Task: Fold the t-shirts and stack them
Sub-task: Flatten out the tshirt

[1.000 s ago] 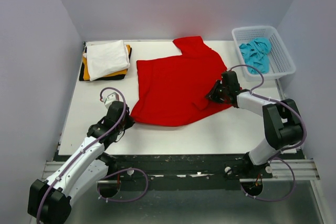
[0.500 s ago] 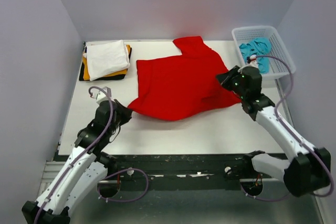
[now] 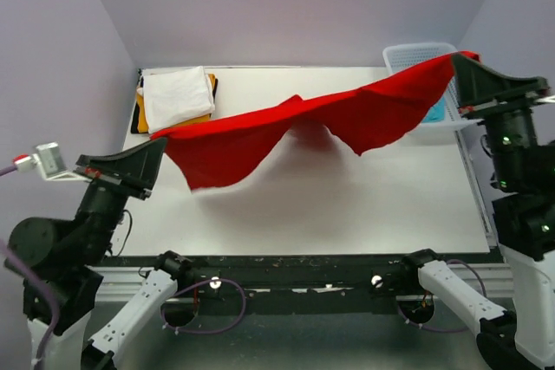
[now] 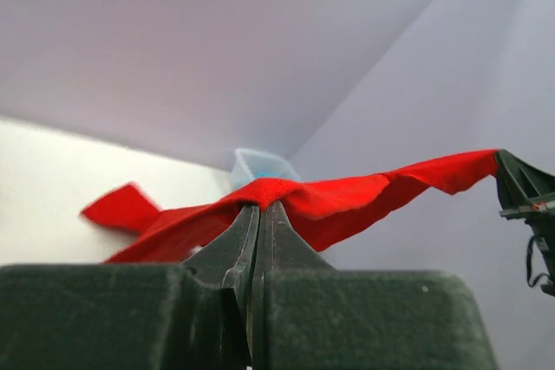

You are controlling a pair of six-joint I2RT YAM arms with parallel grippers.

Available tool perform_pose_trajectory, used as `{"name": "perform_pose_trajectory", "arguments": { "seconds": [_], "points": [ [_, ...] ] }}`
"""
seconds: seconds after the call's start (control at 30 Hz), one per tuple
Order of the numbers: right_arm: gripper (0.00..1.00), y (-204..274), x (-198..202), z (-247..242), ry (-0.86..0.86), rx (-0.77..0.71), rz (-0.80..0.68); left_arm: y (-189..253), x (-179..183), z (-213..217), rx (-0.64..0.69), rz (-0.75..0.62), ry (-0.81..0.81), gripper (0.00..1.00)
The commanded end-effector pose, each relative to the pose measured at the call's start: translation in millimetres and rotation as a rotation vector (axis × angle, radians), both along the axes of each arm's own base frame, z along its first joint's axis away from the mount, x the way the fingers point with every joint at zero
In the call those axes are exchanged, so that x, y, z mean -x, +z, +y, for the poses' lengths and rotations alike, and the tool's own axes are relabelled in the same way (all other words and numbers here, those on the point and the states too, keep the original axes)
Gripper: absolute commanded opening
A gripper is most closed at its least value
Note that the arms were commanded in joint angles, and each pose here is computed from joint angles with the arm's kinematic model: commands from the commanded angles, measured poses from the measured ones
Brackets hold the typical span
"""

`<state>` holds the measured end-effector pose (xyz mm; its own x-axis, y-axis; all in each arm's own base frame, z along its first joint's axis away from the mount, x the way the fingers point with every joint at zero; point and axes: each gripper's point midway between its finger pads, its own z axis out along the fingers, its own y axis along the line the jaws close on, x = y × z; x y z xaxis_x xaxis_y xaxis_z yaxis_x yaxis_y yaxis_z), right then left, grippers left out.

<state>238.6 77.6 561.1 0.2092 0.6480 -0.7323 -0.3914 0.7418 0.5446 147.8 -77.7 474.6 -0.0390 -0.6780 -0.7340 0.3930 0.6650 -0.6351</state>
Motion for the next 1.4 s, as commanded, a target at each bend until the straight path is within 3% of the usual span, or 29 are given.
{"name": "perform_pose_trajectory", "arguments": {
  "seconds": [0.0, 0.17, 0.3, 0.43, 0.6, 0.73, 0.87, 1.03, 1.2, 1.37],
  "points": [
    [0.01, 56, 58, -6, 0.03, 0.058, -0.116, 57, 58, -9, -0.029, -0.199, -0.165, 0.0],
    [0.01, 103, 107, -8, 0.076, 0.085, -0.244, 107, 107, -15, -0.061, -0.345, -0.301, 0.0],
    [0.01, 130, 122, -18, 0.032, 0.083, -0.308, 125, 112, -11, -0.075, -0.364, -0.287, 0.0],
    [0.01, 144, 100, -26, -0.055, 0.099, -0.301, 129, 90, -5, -0.078, -0.325, -0.203, 0.0],
    [0.01, 120, 20, -46, -0.268, 0.096, -0.167, 107, 18, 2, -0.109, -0.168, -0.012, 0.0],
    [0.01, 62, -69, -49, -0.406, 0.148, 0.003, 54, -67, 7, -0.187, 0.057, 0.192, 0.0],
    [0.01, -41, -156, -33, -0.442, 0.23, 0.166, -36, -150, 14, -0.291, 0.297, 0.381, 0.0],
    [0.01, -174, -227, -1, -0.355, 0.319, 0.328, -170, -236, 12, -0.342, 0.589, 0.349, 0.0],
    [0.01, -297, -279, 25, -0.273, 0.378, 0.513, -278, -298, 17, -0.408, 0.896, 0.308, 0.0],
    [0.01, -377, -313, 43, -0.206, 0.414, 0.644, -332, -335, 8, -0.399, 1.04, 0.198, 0.0]
  ]
}}
